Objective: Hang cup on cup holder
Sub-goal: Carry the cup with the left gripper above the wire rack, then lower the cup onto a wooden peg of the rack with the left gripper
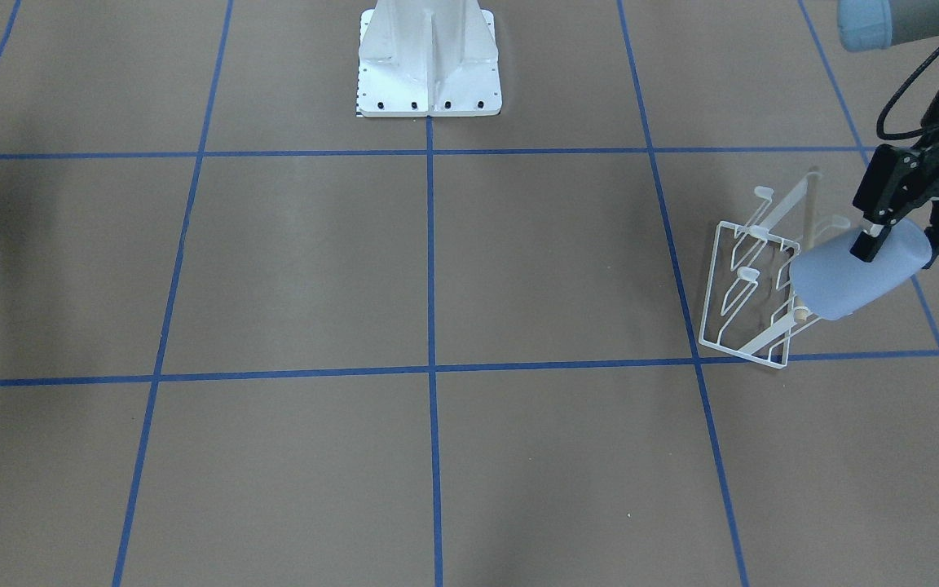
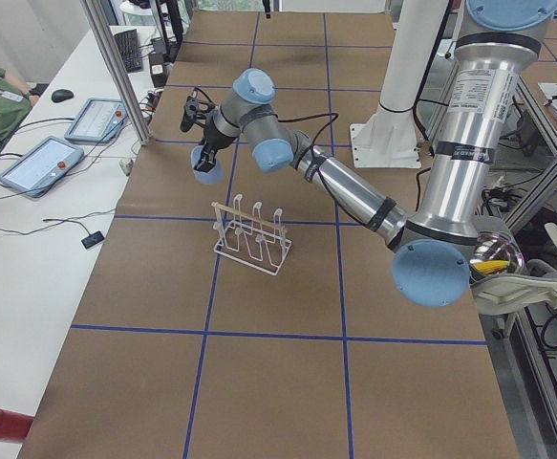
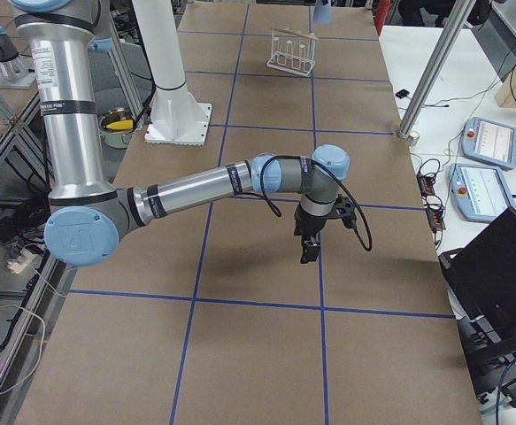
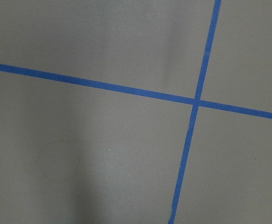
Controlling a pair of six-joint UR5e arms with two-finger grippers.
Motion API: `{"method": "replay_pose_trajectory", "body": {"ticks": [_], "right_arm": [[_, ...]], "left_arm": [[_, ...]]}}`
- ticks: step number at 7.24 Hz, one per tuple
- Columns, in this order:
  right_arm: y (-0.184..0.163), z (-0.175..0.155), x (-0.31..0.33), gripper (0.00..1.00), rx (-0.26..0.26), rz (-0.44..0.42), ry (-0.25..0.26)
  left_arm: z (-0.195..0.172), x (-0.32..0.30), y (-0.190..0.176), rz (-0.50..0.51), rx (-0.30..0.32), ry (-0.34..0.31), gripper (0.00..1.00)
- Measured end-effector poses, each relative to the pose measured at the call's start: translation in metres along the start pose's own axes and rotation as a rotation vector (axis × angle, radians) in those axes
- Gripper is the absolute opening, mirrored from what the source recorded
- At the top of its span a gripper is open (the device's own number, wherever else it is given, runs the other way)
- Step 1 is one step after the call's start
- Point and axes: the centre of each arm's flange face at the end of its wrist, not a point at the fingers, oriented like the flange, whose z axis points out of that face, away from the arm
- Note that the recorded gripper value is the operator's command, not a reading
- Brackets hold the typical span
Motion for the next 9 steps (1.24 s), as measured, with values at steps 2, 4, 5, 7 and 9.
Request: {"method": "replay_pose_trajectory", "body": {"ticks": [2,4,5,7,9], "right_arm": [[0.002,-0.003,0.003,1.00,0.009,0.001,-0.005],[0.003,-0.003,0.005,1.00,0.007,0.016,-0.009],[0.004,-0.002,0.007,1.00,0.005,0.023,-0.010],[0.004,-0.002,0.009,1.00,0.004,0.050,-0.012],[0.003,-0.004,0.008,1.00,0.005,0.065,-0.015]], "left_arm": [[0.013,0.016,0.019,0.029,-0.017,-0.041,0.00],[0.023,0.020,0.032,0.069,-0.042,-0.079,0.00],[0.031,0.022,0.039,0.088,-0.052,-0.103,0.00],[0.043,0.027,0.053,0.109,-0.072,-0.128,0.00],[0.047,0.028,0.061,0.124,-0.089,-0.134,0.00]]}}
